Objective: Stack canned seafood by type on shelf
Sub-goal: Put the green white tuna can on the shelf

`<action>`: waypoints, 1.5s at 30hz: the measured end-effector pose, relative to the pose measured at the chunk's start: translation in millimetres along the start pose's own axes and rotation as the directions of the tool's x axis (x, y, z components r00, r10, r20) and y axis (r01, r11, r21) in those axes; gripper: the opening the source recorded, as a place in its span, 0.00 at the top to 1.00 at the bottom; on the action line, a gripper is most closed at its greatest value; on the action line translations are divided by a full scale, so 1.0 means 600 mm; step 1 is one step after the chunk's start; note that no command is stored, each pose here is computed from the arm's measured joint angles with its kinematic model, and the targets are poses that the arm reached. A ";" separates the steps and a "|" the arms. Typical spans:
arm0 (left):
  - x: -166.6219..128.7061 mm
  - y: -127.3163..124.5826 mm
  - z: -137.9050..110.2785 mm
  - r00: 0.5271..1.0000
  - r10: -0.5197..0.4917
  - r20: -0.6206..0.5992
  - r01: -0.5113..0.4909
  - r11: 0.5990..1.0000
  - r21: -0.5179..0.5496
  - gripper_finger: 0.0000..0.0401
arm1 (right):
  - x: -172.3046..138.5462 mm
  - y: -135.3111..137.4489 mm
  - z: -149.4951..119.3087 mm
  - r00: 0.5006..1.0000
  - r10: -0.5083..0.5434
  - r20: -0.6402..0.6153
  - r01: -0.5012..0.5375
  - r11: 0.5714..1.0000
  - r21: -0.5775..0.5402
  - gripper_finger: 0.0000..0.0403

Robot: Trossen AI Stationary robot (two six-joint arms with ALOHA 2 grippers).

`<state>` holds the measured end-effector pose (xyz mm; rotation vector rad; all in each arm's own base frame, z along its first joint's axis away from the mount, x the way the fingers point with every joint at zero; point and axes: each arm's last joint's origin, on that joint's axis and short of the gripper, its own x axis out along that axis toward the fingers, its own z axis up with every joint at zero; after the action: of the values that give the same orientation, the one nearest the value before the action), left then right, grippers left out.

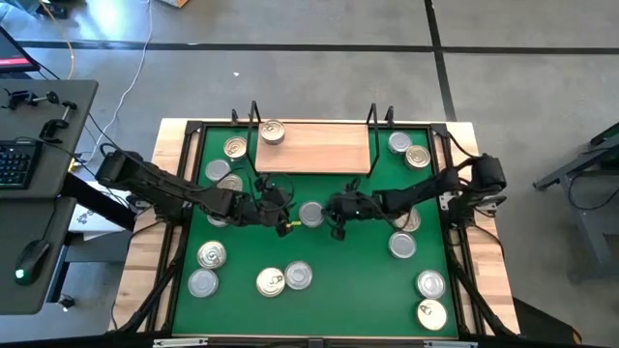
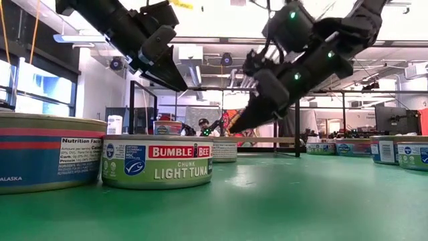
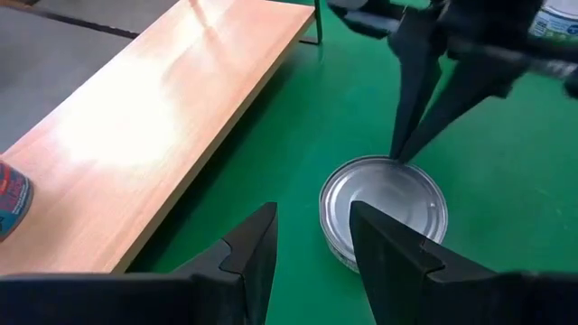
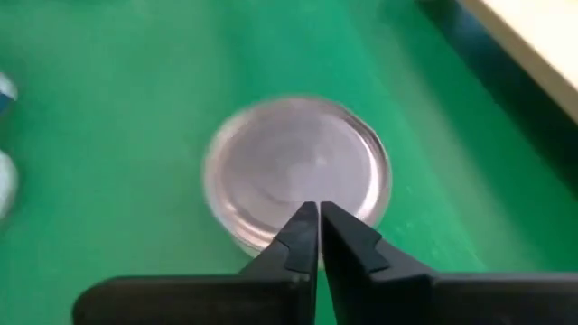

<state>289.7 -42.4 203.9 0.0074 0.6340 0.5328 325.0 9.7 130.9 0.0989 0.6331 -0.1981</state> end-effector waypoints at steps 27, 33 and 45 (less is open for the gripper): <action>0.000 0.000 0.000 1.000 -0.001 0.003 0.001 1.000 -0.011 0.67 | -0.004 0.069 -0.048 0.992 0.013 -0.127 -0.004 0.997 0.071 1.00; 0.000 0.000 0.000 1.000 -0.001 0.003 0.001 1.000 -0.011 0.67 | -0.008 0.079 -0.054 0.993 -0.031 -0.115 0.038 0.997 0.064 1.00; 0.000 -0.001 0.001 1.000 -0.017 0.002 0.017 1.000 -0.016 0.67 | -0.016 0.098 -0.078 0.983 -0.017 -0.183 0.030 0.997 0.065 1.00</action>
<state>290.6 -42.9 204.1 -0.0124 0.6277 0.5214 302.8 75.6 100.7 0.1762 0.8102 -0.2349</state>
